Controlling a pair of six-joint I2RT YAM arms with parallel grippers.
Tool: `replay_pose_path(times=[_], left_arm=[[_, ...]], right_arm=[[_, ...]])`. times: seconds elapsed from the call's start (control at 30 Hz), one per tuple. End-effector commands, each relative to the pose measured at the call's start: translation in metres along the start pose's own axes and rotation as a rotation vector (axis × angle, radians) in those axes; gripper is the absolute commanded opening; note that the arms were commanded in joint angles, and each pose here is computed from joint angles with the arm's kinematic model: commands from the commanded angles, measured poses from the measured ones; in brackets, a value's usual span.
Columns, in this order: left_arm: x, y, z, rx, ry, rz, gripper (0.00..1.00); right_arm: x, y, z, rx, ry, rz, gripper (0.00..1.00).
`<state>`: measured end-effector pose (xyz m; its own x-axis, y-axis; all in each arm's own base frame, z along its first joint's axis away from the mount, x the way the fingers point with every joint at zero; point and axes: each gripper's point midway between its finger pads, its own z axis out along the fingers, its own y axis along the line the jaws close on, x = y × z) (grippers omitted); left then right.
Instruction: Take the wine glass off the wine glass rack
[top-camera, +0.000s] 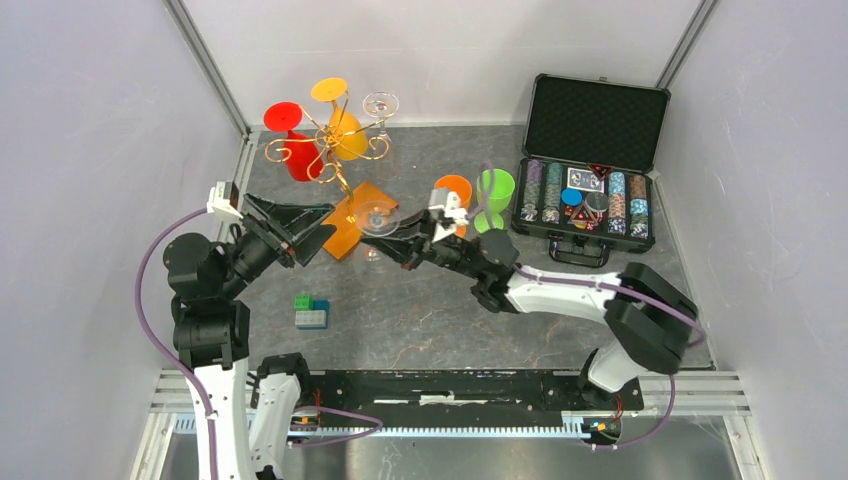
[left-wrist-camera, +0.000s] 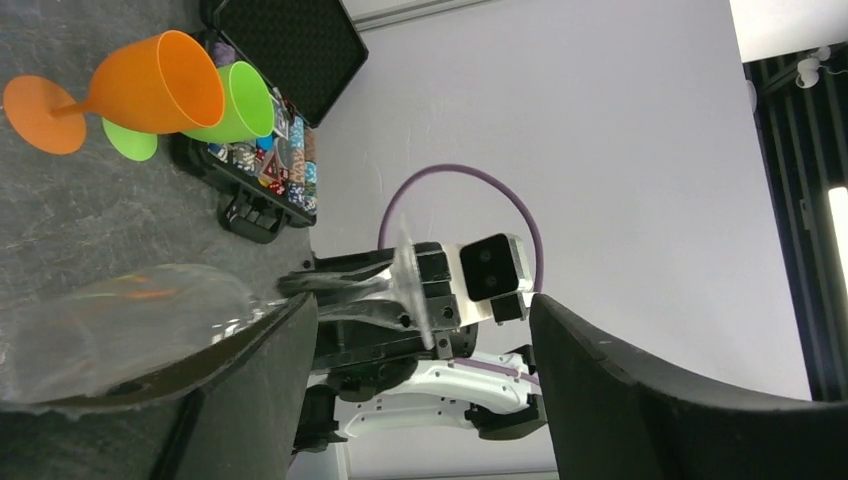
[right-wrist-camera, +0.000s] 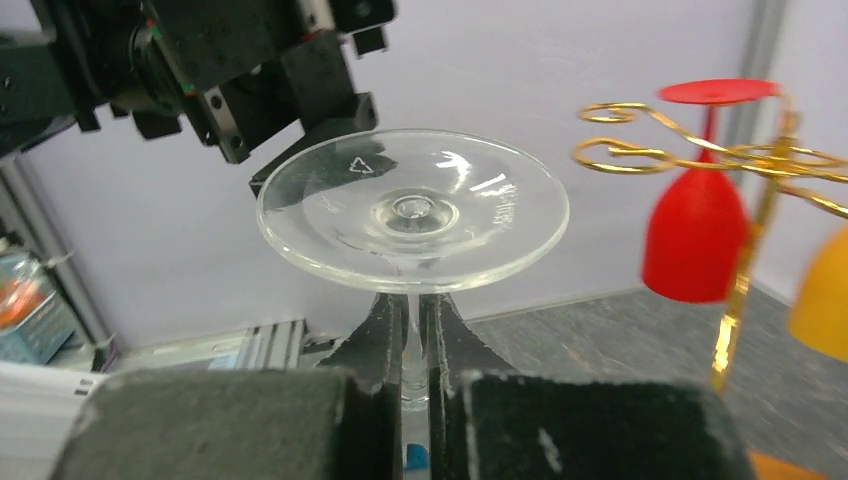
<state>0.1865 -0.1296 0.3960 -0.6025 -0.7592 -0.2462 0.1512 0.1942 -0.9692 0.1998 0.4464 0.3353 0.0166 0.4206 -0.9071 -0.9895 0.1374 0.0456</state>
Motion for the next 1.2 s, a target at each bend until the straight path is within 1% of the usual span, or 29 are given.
replay_pose_path(times=[0.0,0.13,0.27,0.33,0.4,0.43,0.5,0.6,0.67,0.77,0.9,0.97,1.03,1.17], left_arm=[[-0.004,0.0,0.0,0.019,-0.037,0.078,0.83],[-0.005,0.014,0.009,-0.003,-0.008,0.093,0.86],[0.008,0.015,0.027,0.012,0.074,0.13,0.9],[0.022,0.018,0.044,0.015,0.132,0.141,0.9],[0.032,0.029,0.065,-0.015,0.154,0.127,0.89],[0.04,0.029,0.072,-0.01,0.173,0.13,0.88],[0.05,0.029,0.083,-0.017,0.195,0.13,0.87],[0.055,0.027,0.092,-0.025,0.187,0.15,0.88],[0.063,0.021,0.098,0.004,0.221,0.121,0.88],[0.08,0.013,0.105,0.056,0.268,0.079,0.84],[0.094,0.016,0.11,0.051,0.29,0.044,0.79],[0.096,0.005,0.113,0.108,0.284,0.037,0.77],[0.103,-0.001,0.115,0.124,0.304,0.034,0.77],[0.118,-0.011,0.118,0.156,0.353,0.016,0.73]], right_arm=[[-0.098,-0.017,-0.035,0.222,-0.316,-0.017,0.0],[-0.131,-0.036,-0.084,0.421,-0.452,0.036,0.0],[-0.15,-0.052,-0.121,0.592,-0.525,0.086,0.0],[-0.15,-0.066,-0.132,0.701,-0.516,0.13,0.0],[-0.13,-0.091,-0.139,0.89,-0.397,0.212,0.0],[-0.132,-0.096,-0.142,0.933,-0.38,0.21,0.0],[-0.139,-0.096,-0.15,0.942,-0.406,0.197,0.0],[-0.151,-0.093,-0.164,0.944,-0.475,0.214,0.0],[-0.153,-0.093,-0.169,0.953,-0.498,0.244,0.0],[-0.154,-0.09,-0.174,0.928,-0.556,0.313,0.0],[-0.155,-0.086,-0.176,0.888,-0.614,0.406,0.0],[-0.157,-0.083,-0.174,0.855,-0.64,0.438,0.0],[-0.158,-0.079,-0.174,0.821,-0.672,0.472,0.0],[-0.161,-0.075,-0.177,0.77,-0.737,0.519,0.0]])
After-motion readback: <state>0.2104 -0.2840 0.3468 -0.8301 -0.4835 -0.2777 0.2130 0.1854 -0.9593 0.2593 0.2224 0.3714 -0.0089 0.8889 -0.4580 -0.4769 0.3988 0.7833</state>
